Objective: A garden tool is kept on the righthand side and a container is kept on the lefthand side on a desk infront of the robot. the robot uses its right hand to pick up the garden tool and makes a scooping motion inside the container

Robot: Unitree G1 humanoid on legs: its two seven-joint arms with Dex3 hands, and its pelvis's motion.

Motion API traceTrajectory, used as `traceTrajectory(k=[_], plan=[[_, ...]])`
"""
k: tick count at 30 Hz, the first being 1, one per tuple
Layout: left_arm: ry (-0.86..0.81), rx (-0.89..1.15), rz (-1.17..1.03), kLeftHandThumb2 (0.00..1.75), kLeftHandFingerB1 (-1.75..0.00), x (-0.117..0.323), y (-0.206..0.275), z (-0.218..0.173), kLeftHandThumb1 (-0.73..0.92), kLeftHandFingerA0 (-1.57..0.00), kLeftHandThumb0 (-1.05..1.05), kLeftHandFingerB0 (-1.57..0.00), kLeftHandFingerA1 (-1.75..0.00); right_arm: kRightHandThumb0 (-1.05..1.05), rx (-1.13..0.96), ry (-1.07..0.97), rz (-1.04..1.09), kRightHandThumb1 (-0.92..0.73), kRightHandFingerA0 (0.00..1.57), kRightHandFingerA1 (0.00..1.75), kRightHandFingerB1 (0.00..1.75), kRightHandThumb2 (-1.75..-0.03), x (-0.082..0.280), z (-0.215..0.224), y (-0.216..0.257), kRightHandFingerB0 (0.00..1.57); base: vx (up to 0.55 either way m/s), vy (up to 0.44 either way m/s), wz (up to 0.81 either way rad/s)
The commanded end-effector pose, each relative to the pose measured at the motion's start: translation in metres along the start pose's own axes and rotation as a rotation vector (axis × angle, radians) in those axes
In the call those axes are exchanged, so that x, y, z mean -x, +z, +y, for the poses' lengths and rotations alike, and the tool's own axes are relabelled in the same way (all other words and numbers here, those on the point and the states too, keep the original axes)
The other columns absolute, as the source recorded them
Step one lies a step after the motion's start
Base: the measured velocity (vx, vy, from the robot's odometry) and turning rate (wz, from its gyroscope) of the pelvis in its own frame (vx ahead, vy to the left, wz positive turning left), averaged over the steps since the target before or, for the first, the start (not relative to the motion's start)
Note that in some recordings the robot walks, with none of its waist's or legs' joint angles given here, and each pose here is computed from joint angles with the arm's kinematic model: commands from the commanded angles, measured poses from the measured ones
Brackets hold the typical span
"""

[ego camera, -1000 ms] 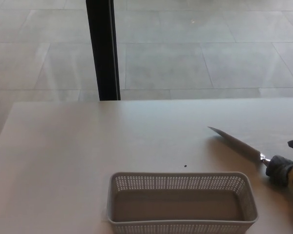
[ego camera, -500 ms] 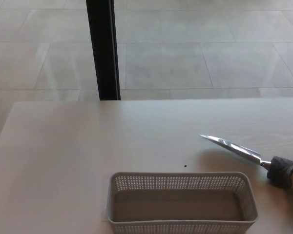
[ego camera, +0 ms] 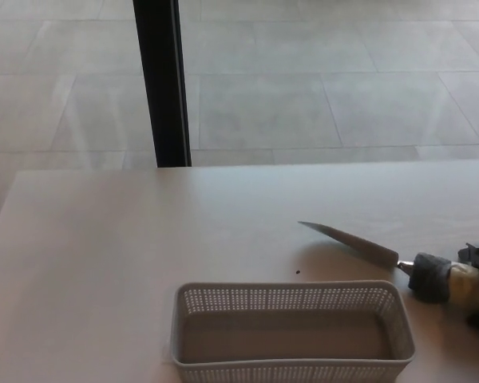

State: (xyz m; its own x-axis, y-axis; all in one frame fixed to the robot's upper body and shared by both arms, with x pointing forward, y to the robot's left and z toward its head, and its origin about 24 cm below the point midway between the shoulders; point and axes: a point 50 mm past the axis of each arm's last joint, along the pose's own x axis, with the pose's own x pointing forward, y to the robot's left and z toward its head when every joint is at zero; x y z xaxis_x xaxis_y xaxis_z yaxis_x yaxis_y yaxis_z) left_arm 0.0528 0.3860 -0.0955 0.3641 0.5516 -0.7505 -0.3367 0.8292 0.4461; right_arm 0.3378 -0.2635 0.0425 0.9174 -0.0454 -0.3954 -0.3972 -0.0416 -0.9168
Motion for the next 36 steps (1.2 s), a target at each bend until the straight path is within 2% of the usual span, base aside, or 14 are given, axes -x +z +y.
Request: traceTrajectory(k=[1, 4, 5, 8, 9, 12, 18, 19, 21, 22, 24, 28, 30, 36], plan=[[0.011, 0.017, 0.001, 0.56, -0.49, 0.000, 0.001, 0.005, 0.55, -0.78, -0.52, -0.72, -0.87, -0.27, 0.147, 0.030, -0.079, -0.67, 0.80, 1.52, 0.55, -0.64, 0.008, 0.036, 0.007, 0.76, 0.00, 0.000, 0.00], [0.010, 0.002, -0.018, 0.58, -0.49, 0.000, 0.003, 0.006, 0.58, -0.66, -0.48, -0.66, -0.81, -0.31, 0.197, 0.028, -0.074, -0.63, 0.81, 1.52, 0.59, -0.64, 0.010, 0.043, 0.000, 0.84, 0.00, 0.000, 0.00], [0.009, -0.005, -0.018, 0.57, -0.50, 0.000, 0.003, 0.006, 0.57, -0.69, -0.48, -0.71, -0.86, -0.25, 0.206, 0.030, -0.071, -0.68, 0.80, 1.62, 1.03, -0.63, 0.011, 0.044, -0.002, 0.77, 0.00, 0.000, 0.00], [0.003, -0.017, -0.021, 0.58, -0.49, 0.000, 0.005, 0.005, 0.58, -0.70, -0.50, -0.69, -0.77, -0.21, 0.199, -0.009, -0.066, -0.70, 0.94, 1.72, 1.33, -0.65, 0.015, 0.048, -0.010, 0.76, 0.00, 0.000, 0.00], [0.001, -0.014, -0.022, 0.57, -0.49, 0.000, 0.005, 0.004, 0.57, -0.73, -0.51, -0.71, -0.94, -0.23, 0.200, -0.014, -0.064, -0.69, 0.81, 1.73, 1.48, -0.74, 0.015, 0.048, -0.011, 0.71, 0.00, 0.000, 0.00], [0.001, 0.013, -0.014, 0.57, -0.50, 0.000, 0.003, 0.005, 0.57, -0.68, -0.51, -0.69, -0.77, -0.30, 0.214, -0.037, -0.035, -0.73, 0.79, 1.69, 1.18, -0.69, 0.018, 0.050, -0.022, 0.70, 0.00, 0.000, 0.00], [0.003, -0.002, -0.016, 0.57, -0.49, 0.000, 0.005, 0.007, 0.57, -0.68, -0.53, -0.70, -0.94, -0.32, 0.117, -0.198, 0.020, -0.72, 0.86, 1.74, 1.41, -0.64, 0.019, 0.032, -0.032, 0.64, 0.00, 0.000, 0.00], [0.000, -0.004, -0.019, 0.58, -0.50, 0.000, 0.005, 0.007, 0.58, -0.63, -0.52, -0.69, -0.82, -0.31, 0.061, -0.229, 0.042, -0.74, 0.85, 1.67, 0.97, -0.69, 0.019, 0.027, -0.035, 0.62, 0.00, 0.000, 0.00], [-0.006, -0.001, -0.019, 0.58, -0.49, 0.000, 0.005, 0.006, 0.58, -0.63, -0.51, -0.67, -0.72, -0.31, -0.086, -0.295, 0.095, -0.69, 0.87, 1.65, 0.93, -0.76, 0.020, 0.014, -0.043, 0.72, 0.00, 0.000, 0.00], [-0.007, 0.001, -0.020, 0.57, -0.50, 0.000, 0.005, 0.007, 0.58, -0.63, -0.51, -0.66, -0.70, -0.33, -0.170, -0.345, 0.136, -0.68, 0.88, 1.65, 1.24, -0.77, 0.021, 0.003, -0.049, 0.74, 0.00, 0.000, 0.00], [-0.002, 0.018, -0.008, 0.57, -0.49, 0.000, 0.003, 0.006, 0.57, -0.64, -0.50, -0.66, -0.69, -0.33, -0.264, -0.409, 0.198, -0.65, 0.89, 1.68, 1.32, -0.77, 0.021, -0.010, -0.056, 0.72, 0.00, 0.000, 0.00], [0.000, 0.006, -0.001, 0.57, -0.49, 0.001, -0.002, 0.008, 0.57, -0.71, -0.50, -0.69, -0.75, -0.26, -0.395, -0.494, 0.244, -0.65, 0.90, 1.71, 1.04, -0.84, 0.024, -0.028, -0.067, 0.79, 0.00, 0.000, 0.00], [0.003, -0.001, -0.003, 0.57, -0.50, 0.001, -0.001, 0.009, 0.57, -0.72, -0.48, -0.69, -0.76, -0.27, -0.464, -0.595, 0.239, -0.60, 0.93, 1.74, 1.41, -0.99, 0.030, -0.050, -0.078, 0.80, 0.00, 0.000, 0.00], [0.015, -0.031, 0.005, 0.57, -0.47, 0.001, 0.000, 0.012, 0.58, -0.60, -0.51, -0.64, -0.67, -0.27, -0.469, -0.720, 0.150, -0.58, 0.94, 1.75, 1.53, -1.05, 0.043, -0.079, -0.085, 0.79, 0.00, 0.000, 0.00]])
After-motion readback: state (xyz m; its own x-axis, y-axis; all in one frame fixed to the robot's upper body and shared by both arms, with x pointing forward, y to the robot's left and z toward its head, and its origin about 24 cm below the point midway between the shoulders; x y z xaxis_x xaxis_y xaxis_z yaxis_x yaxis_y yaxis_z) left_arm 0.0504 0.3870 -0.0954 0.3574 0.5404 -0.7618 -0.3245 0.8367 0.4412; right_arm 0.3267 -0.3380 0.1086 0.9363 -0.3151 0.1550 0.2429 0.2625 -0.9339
